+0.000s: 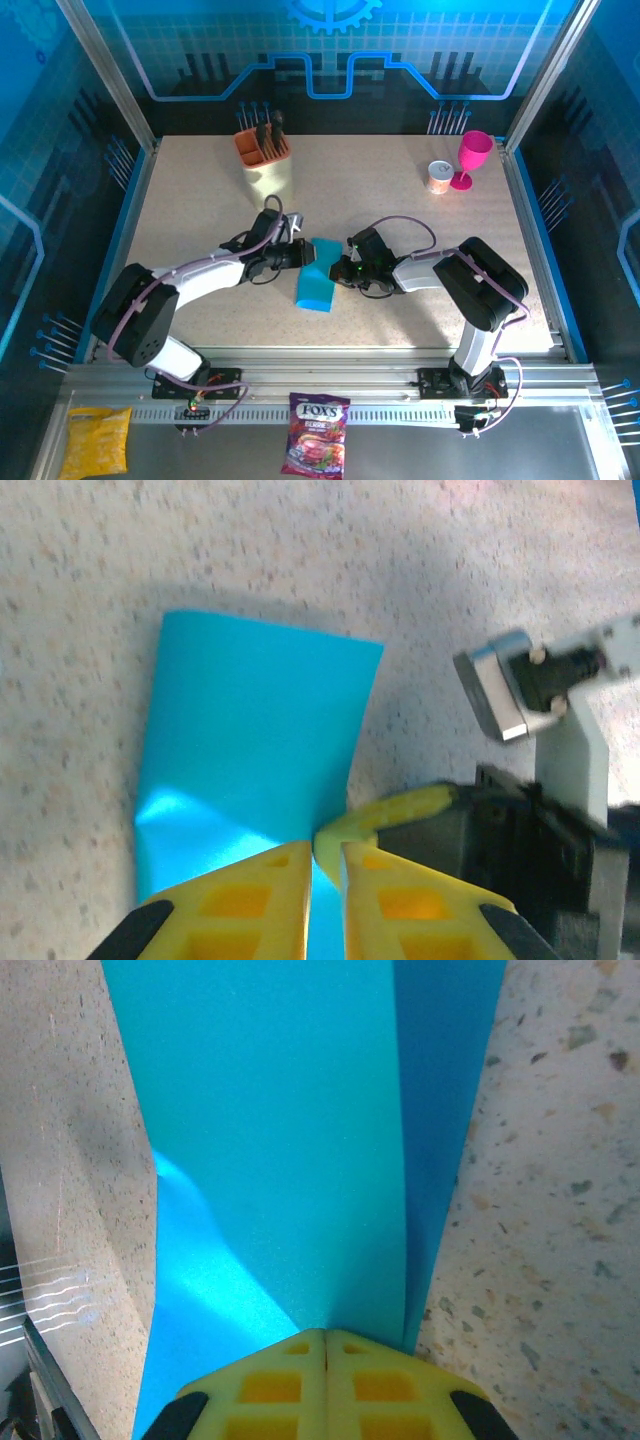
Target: Fold a paper plane with a square sheet of paper (pick it up from the middle)
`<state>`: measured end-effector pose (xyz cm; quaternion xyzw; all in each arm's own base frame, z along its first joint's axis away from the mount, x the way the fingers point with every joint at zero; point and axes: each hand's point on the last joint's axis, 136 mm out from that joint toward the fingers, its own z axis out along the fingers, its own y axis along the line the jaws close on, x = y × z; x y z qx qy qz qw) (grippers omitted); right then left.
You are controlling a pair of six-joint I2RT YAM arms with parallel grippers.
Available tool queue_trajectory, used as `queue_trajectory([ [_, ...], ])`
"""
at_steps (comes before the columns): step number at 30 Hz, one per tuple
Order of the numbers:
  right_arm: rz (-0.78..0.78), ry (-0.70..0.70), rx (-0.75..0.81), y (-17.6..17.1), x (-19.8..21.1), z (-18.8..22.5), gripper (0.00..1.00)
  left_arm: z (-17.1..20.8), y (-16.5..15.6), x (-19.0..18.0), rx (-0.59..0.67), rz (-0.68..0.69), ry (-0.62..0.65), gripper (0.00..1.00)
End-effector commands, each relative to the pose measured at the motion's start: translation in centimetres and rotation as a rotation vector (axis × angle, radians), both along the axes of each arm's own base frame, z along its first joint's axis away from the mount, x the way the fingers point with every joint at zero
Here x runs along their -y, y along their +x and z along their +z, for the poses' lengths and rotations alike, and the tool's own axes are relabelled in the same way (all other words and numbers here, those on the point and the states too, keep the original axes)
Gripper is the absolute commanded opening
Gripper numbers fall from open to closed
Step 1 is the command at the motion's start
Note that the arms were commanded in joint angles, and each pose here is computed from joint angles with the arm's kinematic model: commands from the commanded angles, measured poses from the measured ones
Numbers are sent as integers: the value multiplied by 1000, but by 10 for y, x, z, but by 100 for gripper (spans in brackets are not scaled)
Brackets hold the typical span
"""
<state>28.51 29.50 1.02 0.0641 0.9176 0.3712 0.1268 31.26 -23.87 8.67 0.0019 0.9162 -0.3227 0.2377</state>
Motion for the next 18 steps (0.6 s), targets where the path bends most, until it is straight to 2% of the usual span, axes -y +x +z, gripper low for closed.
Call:
queue_trajectory([
  [1,54,-100,-116,-30,5,-49,0,-14,-31,4,-90,-44,-18,16],
  [7,58,-98,-112,-29,4,-47,0,-33,-54,7,-135,-87,8,15],
  [18,65,-107,-124,-32,4,-48,0,-85,-81,-23,-216,-63,131,12],
])
